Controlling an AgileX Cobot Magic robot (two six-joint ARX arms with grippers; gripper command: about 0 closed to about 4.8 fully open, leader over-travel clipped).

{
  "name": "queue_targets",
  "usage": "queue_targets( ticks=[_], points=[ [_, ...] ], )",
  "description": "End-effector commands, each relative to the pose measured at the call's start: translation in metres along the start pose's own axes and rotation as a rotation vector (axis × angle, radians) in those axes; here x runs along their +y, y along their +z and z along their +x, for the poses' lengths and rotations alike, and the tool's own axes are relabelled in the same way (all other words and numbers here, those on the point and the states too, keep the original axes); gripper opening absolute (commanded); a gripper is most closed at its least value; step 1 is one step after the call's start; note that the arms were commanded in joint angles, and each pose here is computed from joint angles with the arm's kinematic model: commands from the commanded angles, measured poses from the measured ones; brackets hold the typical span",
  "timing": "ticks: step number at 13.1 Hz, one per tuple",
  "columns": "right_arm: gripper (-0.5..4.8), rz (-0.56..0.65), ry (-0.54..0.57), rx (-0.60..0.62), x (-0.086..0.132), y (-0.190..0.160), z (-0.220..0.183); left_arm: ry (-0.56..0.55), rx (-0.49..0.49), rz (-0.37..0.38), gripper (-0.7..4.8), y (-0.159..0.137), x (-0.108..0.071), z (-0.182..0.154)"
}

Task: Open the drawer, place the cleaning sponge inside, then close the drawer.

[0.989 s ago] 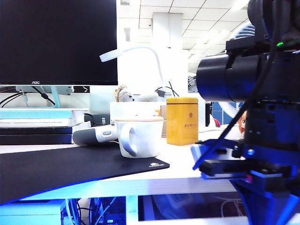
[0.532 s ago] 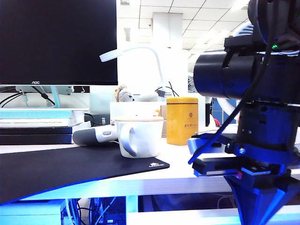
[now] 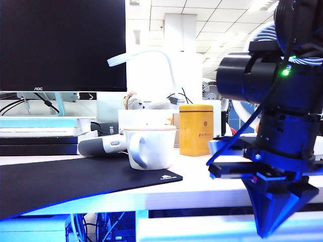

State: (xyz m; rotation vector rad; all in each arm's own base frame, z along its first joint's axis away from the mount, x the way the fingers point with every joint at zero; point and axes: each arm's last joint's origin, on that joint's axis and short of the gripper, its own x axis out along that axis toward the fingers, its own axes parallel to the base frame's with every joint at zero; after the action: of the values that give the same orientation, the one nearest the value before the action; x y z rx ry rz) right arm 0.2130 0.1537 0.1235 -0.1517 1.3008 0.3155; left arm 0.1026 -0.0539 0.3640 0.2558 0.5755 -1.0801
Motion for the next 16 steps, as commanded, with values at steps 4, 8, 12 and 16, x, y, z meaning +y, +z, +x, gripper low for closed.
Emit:
queue_targets(
  ticks=[4, 8, 12, 16],
  points=[
    [-0.03, 0.027, 0.0, -0.039, -0.003, 0.011, 0.009, 0.0, -0.014, 0.01, -0.05, 0.002, 0.0, -0.001],
    [-0.03, 0.028, 0.014, -0.103, 0.0, 0.024, 0.015, 0.0, -0.013, 0.007, -0.05, 0.002, 0.0, -0.001],
    [-0.03, 0.032, -0.03, -0.133, -0.001, 0.026, 0.015, 0.0, -0.013, 0.007, -0.05, 0.002, 0.0, -0.001],
    [-0.03, 0.036, -0.042, -0.169, -0.001, 0.029, 0.015, 0.0, -0.013, 0.007, -0.05, 0.002, 0.0, -0.001]
  ],
)
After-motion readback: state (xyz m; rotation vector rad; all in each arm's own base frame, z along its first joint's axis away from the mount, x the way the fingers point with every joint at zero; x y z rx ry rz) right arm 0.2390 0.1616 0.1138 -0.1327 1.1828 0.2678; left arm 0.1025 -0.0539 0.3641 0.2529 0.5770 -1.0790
